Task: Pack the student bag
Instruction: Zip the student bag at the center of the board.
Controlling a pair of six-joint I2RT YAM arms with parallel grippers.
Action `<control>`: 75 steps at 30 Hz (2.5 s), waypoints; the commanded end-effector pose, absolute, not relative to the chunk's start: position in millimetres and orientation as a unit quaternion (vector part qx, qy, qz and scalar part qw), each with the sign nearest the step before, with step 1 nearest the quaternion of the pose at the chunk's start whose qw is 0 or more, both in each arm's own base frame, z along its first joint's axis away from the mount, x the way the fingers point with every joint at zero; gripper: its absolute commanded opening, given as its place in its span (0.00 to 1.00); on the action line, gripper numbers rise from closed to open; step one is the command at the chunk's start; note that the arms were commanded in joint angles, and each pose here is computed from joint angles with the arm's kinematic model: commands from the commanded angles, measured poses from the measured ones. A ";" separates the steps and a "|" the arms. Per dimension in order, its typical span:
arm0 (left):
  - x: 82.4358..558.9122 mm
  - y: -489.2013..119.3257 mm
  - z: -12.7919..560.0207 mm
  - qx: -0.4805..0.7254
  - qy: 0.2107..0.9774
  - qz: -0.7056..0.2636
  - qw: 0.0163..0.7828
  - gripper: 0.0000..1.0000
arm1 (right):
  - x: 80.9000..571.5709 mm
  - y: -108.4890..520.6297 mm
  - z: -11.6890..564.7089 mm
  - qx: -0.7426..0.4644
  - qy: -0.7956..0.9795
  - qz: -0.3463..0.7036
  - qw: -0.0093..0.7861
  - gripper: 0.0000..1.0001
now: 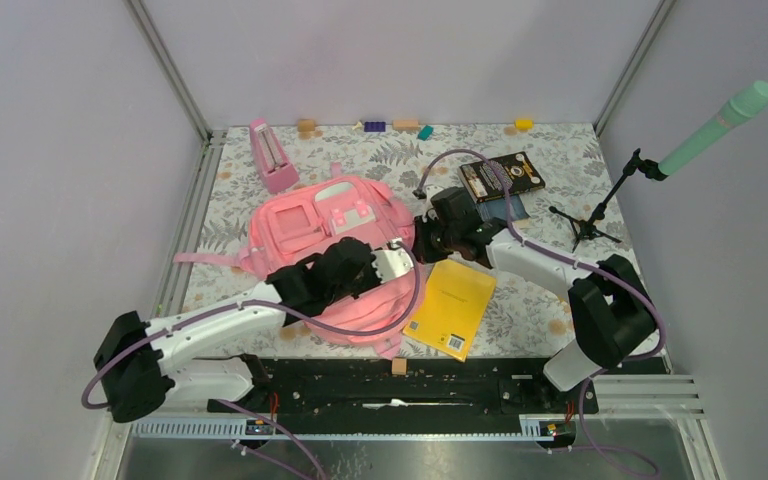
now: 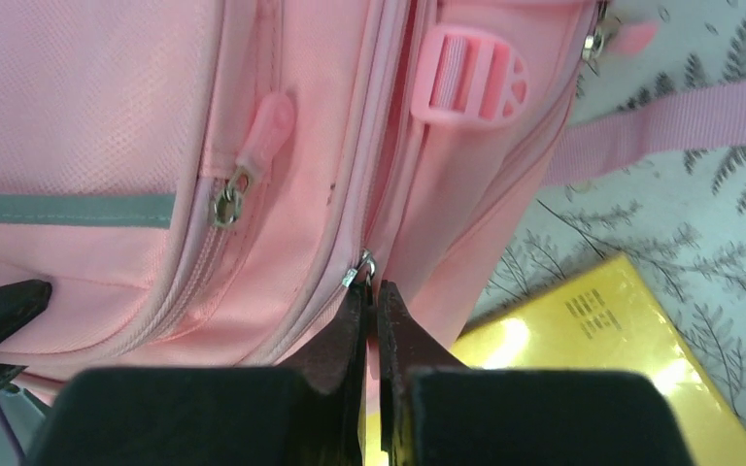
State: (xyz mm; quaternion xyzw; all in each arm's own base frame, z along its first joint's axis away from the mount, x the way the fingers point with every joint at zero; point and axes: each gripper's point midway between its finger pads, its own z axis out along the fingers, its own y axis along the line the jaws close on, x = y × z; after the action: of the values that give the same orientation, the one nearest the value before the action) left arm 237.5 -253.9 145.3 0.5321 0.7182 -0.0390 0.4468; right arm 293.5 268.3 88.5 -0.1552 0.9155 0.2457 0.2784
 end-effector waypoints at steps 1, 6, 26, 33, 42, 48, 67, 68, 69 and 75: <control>222.6 -232.9 165.8 0.526 0.711 -0.038 0.465 0.00 | 338.1 264.6 106.6 -0.148 0.905 0.207 0.341 0.00; 221.0 -228.9 170.7 0.522 0.708 -0.036 0.475 0.00 | 357.3 279.9 109.9 -0.170 0.900 0.209 0.342 0.00; 227.3 -263.8 206.5 0.442 0.732 -0.102 0.509 0.61 | 333.0 291.9 104.9 -0.180 0.902 0.241 0.310 0.00; 211.1 -295.0 186.7 0.424 0.750 -0.145 0.486 0.56 | 324.0 291.3 112.3 -0.178 0.899 0.247 0.314 0.00; 214.9 -300.4 151.8 0.387 0.776 -0.119 0.484 0.49 | 317.9 286.3 115.7 -0.180 0.898 0.247 0.318 0.00; 230.2 -291.3 138.6 0.370 0.790 -0.063 0.485 0.46 | 316.4 285.7 118.1 -0.178 0.896 0.250 0.321 0.00; 229.8 -253.9 104.2 0.327 0.830 -0.003 0.451 0.00 | 326.5 278.9 125.7 -0.190 0.890 0.224 0.348 0.00; 227.8 -250.8 105.8 0.325 0.830 -0.006 0.453 0.00 | 328.7 280.0 123.7 -0.194 0.891 0.221 0.347 0.00; 225.4 -249.0 108.3 0.322 0.831 -0.012 0.454 0.00 | 332.0 281.4 123.5 -0.197 0.890 0.219 0.348 0.00; 212.8 -233.9 119.6 0.303 0.836 -0.035 0.455 0.00 | 351.9 294.6 123.1 -0.227 0.886 0.209 0.348 0.00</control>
State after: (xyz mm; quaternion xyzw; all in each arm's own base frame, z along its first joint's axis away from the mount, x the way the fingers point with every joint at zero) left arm 218.5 -268.0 118.6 0.3306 0.8195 -0.0678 0.4632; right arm 309.4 290.7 100.4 -0.2141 0.9023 0.2389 0.2880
